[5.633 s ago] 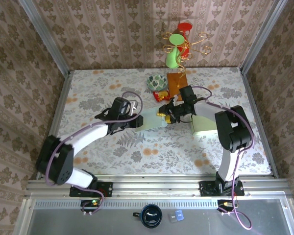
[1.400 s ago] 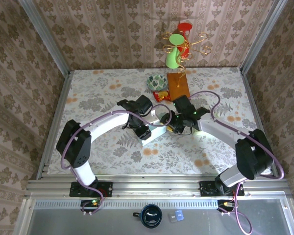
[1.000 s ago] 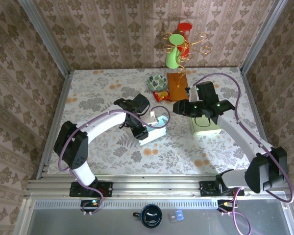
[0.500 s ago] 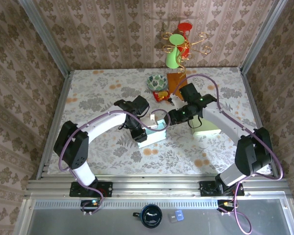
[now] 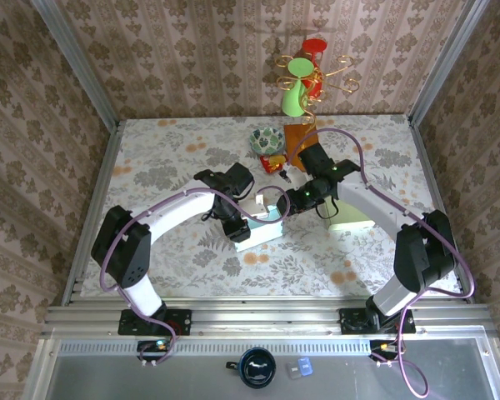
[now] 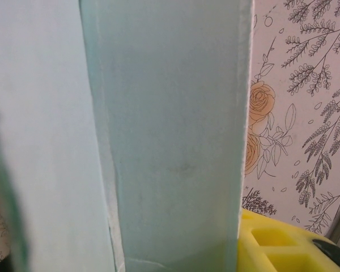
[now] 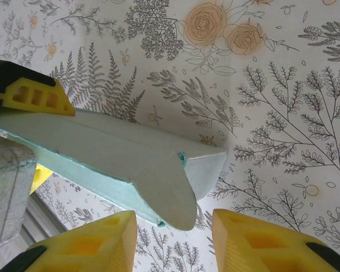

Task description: Fold the paper box

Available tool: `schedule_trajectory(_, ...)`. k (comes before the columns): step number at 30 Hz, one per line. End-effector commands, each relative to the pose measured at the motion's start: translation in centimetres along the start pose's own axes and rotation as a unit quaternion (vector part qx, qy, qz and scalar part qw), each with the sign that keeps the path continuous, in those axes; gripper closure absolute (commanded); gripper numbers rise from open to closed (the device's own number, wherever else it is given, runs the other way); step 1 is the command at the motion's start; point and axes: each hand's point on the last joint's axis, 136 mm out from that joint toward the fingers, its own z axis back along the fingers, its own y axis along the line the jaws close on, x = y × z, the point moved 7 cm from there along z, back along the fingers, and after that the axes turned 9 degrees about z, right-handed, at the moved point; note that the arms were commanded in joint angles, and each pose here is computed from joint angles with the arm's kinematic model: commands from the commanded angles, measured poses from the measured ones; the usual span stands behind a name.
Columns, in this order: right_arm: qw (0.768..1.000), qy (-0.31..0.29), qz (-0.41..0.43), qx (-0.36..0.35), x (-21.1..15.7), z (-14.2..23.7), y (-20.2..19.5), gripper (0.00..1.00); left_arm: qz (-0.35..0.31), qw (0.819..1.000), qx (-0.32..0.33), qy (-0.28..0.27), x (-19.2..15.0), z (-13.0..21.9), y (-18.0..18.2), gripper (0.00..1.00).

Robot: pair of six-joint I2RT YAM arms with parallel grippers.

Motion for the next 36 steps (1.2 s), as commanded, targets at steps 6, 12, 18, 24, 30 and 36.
schedule_trajectory(6,1.0,0.002,0.016,-0.016,1.0,0.1,0.2,0.65,-0.006,1.0,-0.018,0.003,-0.2,-0.4,-0.2,0.58)
schedule_trajectory(12,1.0,0.008,0.017,-0.022,1.0,-0.3,0.2,0.7,-0.003,1.0,-0.019,0.002,-0.2,-0.3,-0.3,0.58)
schedule_trajectory(18,0.998,0.011,0.025,-0.049,0.9,-0.2,0.3,0.77,-0.001,1.0,-0.021,-0.001,-0.1,-0.3,-0.3,0.58)
schedule_trajectory(24,0.995,0.012,0.037,-0.095,0.9,-0.2,0.6,0.93,0.01,1.0,-0.016,-0.003,0.2,-0.3,0.0,0.58)
schedule_trajectory(30,0.994,-0.012,0.01,-0.111,0.7,0.4,0.9,1.0,0.048,0.999,-0.003,-0.023,0.6,0.1,1.1,0.57)
schedule_trajectory(36,0.993,-0.022,-0.028,-0.11,-0.1,-0.2,0.9,1.0,0.054,0.998,-0.003,-0.029,0.8,0.2,1.5,0.56)
